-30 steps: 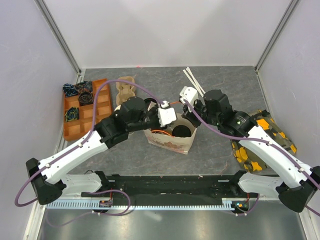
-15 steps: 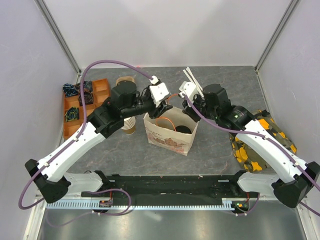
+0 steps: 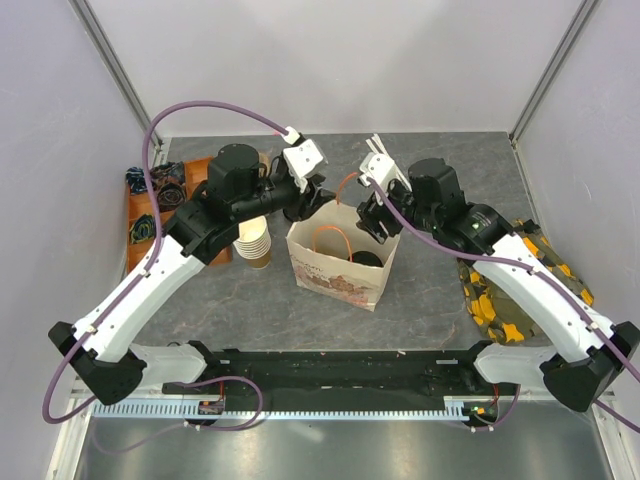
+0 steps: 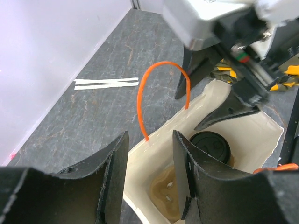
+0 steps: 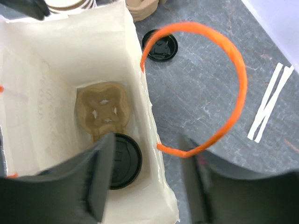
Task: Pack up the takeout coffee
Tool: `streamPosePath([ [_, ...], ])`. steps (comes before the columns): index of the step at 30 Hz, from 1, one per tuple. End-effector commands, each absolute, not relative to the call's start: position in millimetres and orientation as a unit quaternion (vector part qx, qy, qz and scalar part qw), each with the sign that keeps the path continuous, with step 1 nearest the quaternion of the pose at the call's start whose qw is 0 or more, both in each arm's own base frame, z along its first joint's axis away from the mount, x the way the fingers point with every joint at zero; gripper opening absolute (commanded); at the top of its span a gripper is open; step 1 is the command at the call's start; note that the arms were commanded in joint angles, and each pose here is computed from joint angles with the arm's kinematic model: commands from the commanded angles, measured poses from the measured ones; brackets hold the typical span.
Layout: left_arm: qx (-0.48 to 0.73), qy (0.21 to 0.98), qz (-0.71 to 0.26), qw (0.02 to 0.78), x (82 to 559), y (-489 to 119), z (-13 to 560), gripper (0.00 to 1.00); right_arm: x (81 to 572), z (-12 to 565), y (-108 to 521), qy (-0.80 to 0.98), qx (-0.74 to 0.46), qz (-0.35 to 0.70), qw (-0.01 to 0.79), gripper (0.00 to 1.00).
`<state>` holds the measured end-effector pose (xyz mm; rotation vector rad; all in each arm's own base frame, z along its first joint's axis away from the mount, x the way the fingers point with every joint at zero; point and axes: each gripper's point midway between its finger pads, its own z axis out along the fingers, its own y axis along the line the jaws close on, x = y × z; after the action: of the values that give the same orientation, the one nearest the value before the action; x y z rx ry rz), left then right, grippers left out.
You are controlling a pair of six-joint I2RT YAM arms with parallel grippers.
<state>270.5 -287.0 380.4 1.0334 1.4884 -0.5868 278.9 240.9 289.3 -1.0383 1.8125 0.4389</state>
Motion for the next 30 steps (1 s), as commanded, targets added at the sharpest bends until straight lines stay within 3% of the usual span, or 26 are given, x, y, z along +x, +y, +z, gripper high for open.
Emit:
streamPosePath([
  [1,0.422,0.626,-0.268,0.599,271.5,-284.3,408.8,0.50,279.8,331.7,243.0,0.721,-0.413,0.194,0.522,0.75],
  [7,0.404,0.631,-0.270,0.605,276.1,-277.2,420.1,0.49,276.6,364.4,234.5,0.715,-0.392,0.189,0.548,0.95],
  [10,0.393,0.634,-0.270,0.608,279.1,-274.1,426.1,0.49,273.0,382.5,228.5,0.707,-0.383,0.186,0.565,0.98],
  [18,0.326,0.677,-0.282,0.597,310.9,-251.0,438.8,0.49,297.9,452.5,202.4,0.709,-0.280,0.140,0.632,0.98],
  [25,0.260,0.705,-0.286,0.595,337.5,-215.4,441.6,0.49,366.5,426.4,130.2,0.786,-0.112,0.135,0.592,0.98],
  [30,0.229,0.722,-0.271,0.594,360.0,-192.7,437.2,0.49,418.6,392.4,104.1,0.811,-0.111,0.134,0.558,0.93],
])
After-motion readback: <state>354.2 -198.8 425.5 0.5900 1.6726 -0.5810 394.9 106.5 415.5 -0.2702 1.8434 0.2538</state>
